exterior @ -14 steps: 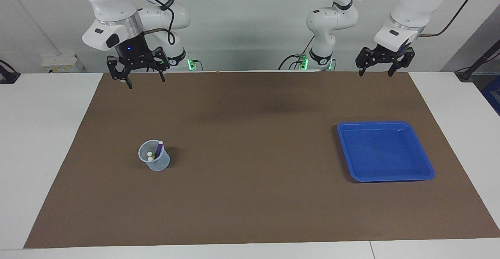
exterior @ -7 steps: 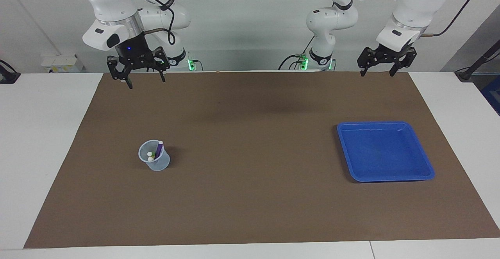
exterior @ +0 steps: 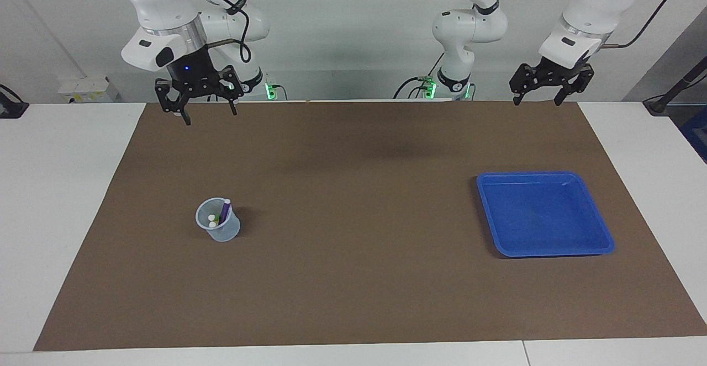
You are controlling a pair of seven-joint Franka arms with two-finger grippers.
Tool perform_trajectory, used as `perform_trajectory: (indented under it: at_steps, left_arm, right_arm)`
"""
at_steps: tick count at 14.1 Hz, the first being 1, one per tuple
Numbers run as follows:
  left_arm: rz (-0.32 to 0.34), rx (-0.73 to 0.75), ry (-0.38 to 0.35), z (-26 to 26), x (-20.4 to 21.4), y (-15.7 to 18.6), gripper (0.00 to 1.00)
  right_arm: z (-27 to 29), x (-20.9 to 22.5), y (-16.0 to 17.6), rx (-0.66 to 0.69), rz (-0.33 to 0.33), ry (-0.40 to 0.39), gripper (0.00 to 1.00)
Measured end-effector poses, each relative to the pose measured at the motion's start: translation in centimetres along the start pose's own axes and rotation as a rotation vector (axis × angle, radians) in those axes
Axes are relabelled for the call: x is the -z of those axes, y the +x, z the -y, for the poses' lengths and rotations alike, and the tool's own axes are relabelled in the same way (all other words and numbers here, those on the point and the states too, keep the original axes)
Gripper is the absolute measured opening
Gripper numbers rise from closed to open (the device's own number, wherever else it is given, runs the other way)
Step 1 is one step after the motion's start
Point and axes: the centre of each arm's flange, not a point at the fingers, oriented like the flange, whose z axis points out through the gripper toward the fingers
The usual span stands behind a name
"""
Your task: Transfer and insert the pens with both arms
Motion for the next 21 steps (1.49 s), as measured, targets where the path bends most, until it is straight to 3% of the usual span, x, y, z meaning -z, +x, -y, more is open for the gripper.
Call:
perform_trajectory:
  at_steps: [21]
  left_arm:
    - [0.007,0.005,0.001,0.23,-0.32,-0.01,1.0]
  right_arm:
    - [0.36,0.0,0.04,0.007,0.0,0.001,1.0]
